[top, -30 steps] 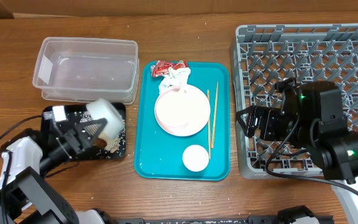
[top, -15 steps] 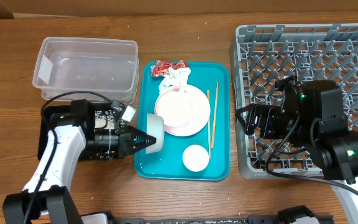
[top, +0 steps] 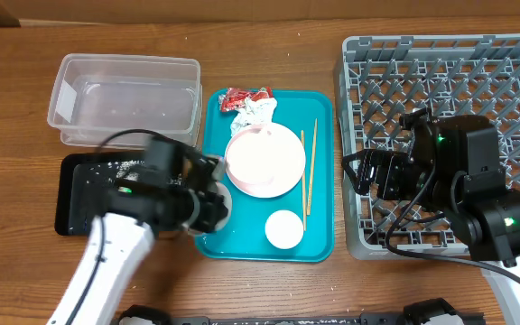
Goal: Sort waste into correct bins and load items into the dishwasher
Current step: 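Place the emptied bowl back on the teal tray with the left gripper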
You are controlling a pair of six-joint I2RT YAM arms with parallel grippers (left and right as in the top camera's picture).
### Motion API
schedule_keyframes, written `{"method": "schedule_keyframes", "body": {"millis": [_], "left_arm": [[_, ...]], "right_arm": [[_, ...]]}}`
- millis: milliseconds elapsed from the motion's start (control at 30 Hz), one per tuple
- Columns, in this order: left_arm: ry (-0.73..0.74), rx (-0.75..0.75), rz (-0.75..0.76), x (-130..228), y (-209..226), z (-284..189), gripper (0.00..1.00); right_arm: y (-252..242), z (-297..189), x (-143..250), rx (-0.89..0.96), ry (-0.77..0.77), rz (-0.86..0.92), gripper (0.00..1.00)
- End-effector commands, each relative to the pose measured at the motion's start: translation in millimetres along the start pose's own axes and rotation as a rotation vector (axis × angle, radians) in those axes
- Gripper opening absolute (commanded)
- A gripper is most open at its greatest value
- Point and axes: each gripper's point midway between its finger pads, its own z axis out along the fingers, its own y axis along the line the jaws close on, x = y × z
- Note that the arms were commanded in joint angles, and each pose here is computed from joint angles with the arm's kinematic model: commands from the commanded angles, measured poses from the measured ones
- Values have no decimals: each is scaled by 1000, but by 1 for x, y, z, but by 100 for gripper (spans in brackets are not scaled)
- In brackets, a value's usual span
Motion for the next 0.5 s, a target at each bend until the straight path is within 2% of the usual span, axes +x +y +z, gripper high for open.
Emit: {"method": "schedule_keyframes", "body": {"millis": [0,67,200,400,433,467], "left_arm": [[-28,-340,-100,0,25,4,4],[-31,-408,-79,1,20,14,4],[-29,-390,-7,-6,-1,41,6],[30,-412,-53,-2,3,68,9],[41,-405,-62,0,2,70,14],[45,-399,-68,1,1,71,30]], "right_arm": [[4,-5,-6,-3,-25,-19,100],[4,-5,-6,-3,-25,-19,100],[4,-5,-6,-3,-25,-19,100],[4,-5,-6,-4,-25,-19,100],[4,-5,-6,-3,-25,-19,100],[4,-5,-6,-3,-25,-19,100]]}}
